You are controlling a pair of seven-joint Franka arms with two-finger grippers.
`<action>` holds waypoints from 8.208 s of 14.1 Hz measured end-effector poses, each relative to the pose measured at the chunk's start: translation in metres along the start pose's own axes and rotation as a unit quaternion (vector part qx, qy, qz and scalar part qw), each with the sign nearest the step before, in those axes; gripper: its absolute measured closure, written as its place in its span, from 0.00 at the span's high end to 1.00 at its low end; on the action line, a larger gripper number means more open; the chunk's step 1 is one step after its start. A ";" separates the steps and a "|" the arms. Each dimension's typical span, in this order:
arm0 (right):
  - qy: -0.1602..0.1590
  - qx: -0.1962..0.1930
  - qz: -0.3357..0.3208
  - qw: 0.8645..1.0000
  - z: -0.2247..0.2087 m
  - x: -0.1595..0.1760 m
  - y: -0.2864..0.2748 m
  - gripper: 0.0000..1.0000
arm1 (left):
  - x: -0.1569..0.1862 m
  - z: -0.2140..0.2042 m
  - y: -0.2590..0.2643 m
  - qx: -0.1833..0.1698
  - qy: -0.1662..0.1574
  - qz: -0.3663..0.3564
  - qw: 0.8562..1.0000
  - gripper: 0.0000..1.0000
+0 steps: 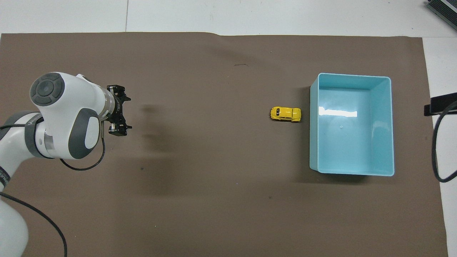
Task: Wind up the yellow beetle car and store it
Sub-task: 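Retract the left gripper while the right gripper moves in, then move the right gripper over the box toward the car, then lower the right gripper and grasp the yellow car beside the box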
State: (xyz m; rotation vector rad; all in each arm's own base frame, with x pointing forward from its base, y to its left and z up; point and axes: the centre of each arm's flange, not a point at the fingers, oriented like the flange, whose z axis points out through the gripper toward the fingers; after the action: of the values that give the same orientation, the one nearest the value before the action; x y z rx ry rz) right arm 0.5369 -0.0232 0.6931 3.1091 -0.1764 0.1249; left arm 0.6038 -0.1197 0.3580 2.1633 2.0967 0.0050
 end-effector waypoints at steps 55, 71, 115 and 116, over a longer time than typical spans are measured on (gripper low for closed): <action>-0.035 0.055 -0.704 0.707 0.178 0.046 -0.147 1.00 | 0.050 -0.284 -0.072 0.032 -0.009 0.716 0.698 1.00; -0.026 0.048 -0.724 0.687 0.274 0.065 -0.180 1.00 | 0.066 -0.315 -0.081 0.071 -0.027 0.742 0.666 1.00; 0.006 0.039 -0.733 0.679 0.352 0.061 -0.220 0.46 | 0.070 -0.315 -0.077 0.064 -0.021 0.722 0.689 1.00; 0.008 0.043 -0.729 0.683 0.344 0.062 -0.227 0.46 | 0.070 -0.315 -0.077 0.064 -0.021 0.722 0.689 1.00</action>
State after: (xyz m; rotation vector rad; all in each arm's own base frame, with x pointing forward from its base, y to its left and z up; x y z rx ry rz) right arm 0.6508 0.1848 0.3503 2.2792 2.1749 0.0912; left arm 0.5005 -0.0198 0.6570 3.1153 -0.1243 -0.0360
